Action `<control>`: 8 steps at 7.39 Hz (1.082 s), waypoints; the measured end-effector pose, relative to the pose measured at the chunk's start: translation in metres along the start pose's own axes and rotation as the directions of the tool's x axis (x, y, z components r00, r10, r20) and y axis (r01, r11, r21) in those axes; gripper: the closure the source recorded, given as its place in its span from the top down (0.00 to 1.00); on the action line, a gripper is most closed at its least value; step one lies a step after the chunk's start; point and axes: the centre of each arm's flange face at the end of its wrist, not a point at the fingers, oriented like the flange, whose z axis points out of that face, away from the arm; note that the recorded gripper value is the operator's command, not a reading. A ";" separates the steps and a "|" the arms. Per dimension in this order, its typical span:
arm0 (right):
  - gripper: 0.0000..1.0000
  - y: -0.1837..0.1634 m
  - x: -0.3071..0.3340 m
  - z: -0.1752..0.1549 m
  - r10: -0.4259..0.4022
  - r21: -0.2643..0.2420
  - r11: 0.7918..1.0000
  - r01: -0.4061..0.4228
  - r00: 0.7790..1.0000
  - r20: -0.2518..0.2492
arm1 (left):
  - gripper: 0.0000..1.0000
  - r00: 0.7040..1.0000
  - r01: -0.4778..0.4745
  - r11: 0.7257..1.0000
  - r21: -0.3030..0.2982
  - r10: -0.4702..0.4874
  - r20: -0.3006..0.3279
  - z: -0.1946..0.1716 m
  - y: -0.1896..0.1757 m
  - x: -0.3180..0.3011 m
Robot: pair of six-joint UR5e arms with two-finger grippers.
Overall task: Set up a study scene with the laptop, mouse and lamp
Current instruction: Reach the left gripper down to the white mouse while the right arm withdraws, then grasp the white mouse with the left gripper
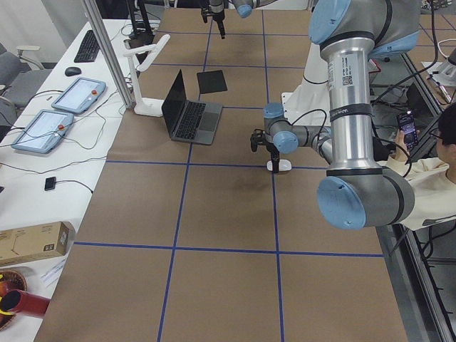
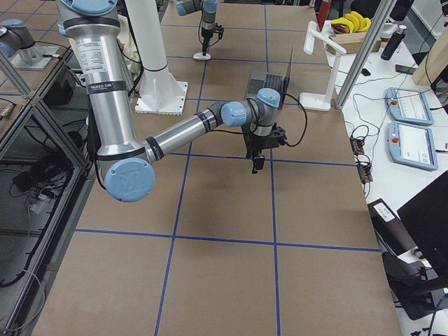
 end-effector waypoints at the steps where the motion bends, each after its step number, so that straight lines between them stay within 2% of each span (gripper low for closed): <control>1: 1.00 0.000 0.000 0.000 0.000 0.001 1.000 0.000 1.000 0.000 | 1.00 1.000 0.018 1.000 0.002 -0.018 -0.015 0.011 -0.002 -0.002; 4: 1.00 0.000 0.002 -0.003 0.004 0.005 1.000 -0.004 1.000 0.000 | 1.00 0.997 0.042 0.999 -0.003 -0.042 -0.068 0.020 -0.002 0.000; 6: 1.00 0.000 0.003 -0.004 0.006 0.007 1.000 -0.006 1.000 0.000 | 1.00 0.996 0.043 0.999 -0.012 -0.044 -0.071 0.021 0.001 0.000; 8: 1.00 0.000 0.005 -0.007 0.011 0.007 1.000 -0.011 1.000 0.000 | 1.00 0.997 0.044 0.998 -0.032 -0.046 -0.059 0.032 0.020 0.009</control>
